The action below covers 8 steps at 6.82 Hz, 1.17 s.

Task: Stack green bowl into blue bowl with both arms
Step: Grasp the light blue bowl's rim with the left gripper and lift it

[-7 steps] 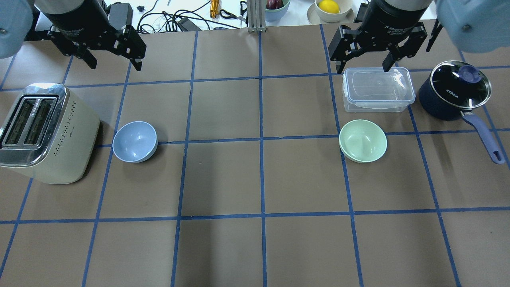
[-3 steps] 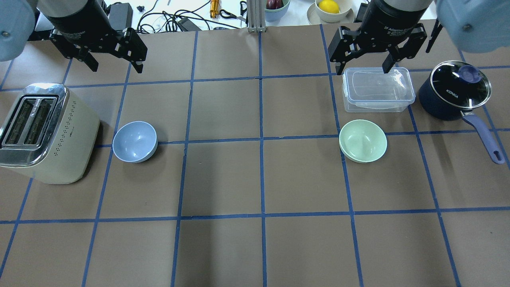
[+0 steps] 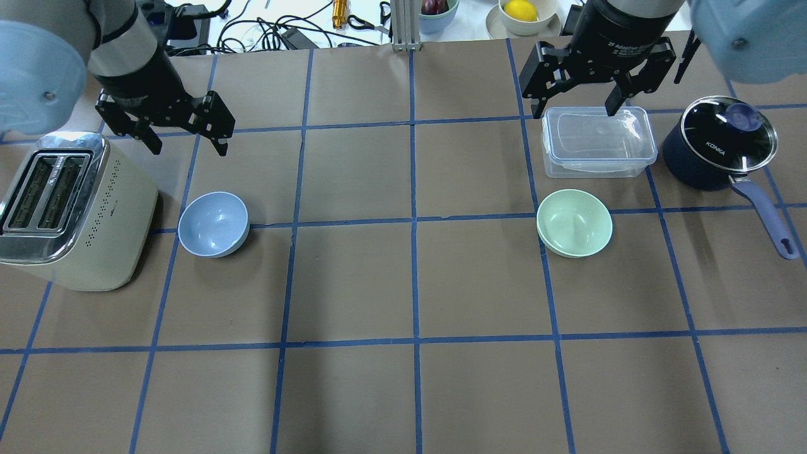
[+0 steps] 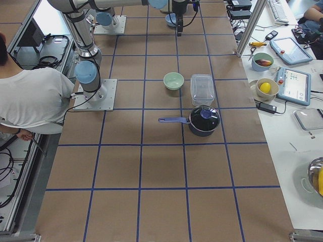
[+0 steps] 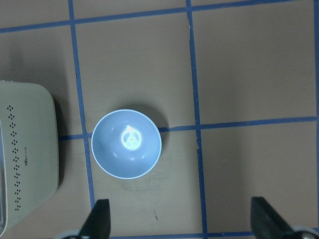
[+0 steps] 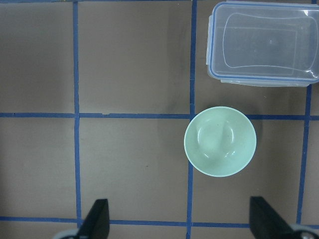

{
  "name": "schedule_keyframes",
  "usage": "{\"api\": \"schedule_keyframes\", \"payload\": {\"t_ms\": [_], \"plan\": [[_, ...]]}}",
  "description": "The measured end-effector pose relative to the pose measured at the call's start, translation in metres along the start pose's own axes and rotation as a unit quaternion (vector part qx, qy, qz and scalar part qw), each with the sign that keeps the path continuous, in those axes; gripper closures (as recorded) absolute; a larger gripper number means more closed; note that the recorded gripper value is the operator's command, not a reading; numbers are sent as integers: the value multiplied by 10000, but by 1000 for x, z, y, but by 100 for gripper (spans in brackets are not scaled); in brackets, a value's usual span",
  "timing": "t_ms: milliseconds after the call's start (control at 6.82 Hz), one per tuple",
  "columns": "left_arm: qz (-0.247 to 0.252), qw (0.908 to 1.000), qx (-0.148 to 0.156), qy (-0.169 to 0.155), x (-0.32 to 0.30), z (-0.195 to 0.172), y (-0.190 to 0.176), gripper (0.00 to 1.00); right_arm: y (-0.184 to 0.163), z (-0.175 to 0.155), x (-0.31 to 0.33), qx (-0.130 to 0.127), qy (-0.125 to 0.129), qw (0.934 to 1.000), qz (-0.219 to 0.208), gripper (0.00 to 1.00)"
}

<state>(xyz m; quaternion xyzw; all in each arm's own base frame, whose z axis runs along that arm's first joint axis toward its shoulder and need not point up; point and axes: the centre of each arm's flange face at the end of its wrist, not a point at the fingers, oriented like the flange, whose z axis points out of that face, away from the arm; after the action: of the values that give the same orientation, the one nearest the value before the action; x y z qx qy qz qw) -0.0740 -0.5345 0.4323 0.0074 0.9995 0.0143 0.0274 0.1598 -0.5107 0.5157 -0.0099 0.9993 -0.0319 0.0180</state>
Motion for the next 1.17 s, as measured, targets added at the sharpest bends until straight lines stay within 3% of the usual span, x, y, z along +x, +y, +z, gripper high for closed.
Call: {"api": "schedule_keyframes", "payload": {"t_ms": [293, 587, 733, 880, 1173], "plan": [[-202, 9991, -374, 94, -17, 100, -6, 0, 0, 0, 0, -7, 6, 10000, -6, 0], [-228, 9986, -460, 97, -13, 200, -6, 0, 0, 0, 1, -14, 53, 10000, -23, 0], [-229, 9984, -517, 97, -11, 233, -5, 34, 0, 1, 1, -16, 64, 10000, -26, 0], [-233, 9985, -490, 83, -10, 251, -8, 99, 0, 1, 1, -17, 68, 10000, -28, 0], [-295, 9989, -368, 47, -3, 262, -13, 100, 0, 1, 1, -15, 69, 10000, -28, 0]]}}
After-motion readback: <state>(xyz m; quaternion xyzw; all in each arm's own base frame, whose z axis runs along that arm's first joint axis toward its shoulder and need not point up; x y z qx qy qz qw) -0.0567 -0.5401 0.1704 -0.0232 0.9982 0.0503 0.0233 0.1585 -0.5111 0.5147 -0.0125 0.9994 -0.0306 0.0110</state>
